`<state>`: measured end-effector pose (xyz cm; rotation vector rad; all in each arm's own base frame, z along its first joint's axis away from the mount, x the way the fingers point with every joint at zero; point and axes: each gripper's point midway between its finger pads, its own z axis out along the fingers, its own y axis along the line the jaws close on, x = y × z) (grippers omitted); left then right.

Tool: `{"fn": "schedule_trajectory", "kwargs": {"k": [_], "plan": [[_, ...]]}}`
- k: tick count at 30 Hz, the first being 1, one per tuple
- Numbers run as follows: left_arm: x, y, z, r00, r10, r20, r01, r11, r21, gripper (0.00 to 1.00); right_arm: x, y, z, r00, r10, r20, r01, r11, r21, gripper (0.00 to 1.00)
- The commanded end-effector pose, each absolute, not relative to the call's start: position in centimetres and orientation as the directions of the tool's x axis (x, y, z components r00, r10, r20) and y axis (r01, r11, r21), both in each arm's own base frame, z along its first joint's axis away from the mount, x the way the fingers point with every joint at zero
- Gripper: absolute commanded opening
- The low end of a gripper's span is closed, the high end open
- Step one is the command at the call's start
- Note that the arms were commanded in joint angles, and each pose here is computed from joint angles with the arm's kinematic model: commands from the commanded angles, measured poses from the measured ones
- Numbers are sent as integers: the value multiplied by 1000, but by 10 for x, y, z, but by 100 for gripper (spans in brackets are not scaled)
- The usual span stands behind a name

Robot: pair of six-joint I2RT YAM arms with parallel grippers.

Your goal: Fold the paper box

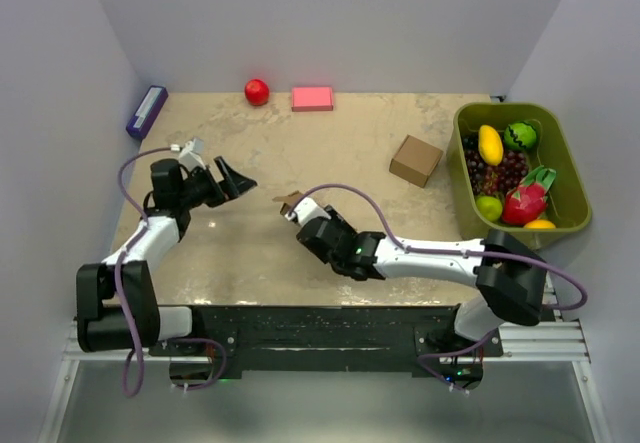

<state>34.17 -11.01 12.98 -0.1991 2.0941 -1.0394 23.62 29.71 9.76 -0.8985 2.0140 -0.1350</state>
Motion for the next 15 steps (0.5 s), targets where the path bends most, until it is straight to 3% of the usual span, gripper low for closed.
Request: {"fn": "schedule_trajectory", "kwargs": {"k": [1,6,15], "plan": [[360,-78,179,-514,-378,-770,255,790,-558,98,246,306,116,-372,-576,-728,-646,724,-243,31],[352,-73,196,-454,-328,-828,290,825,-486,98,256,301,111,-412,-578,-705,-712,687,-147,30],[345,-81,200,-455,-294,-841,346,812,-471,98,272,301,97,-447,-604,-660,-810,586,13,28]]}}
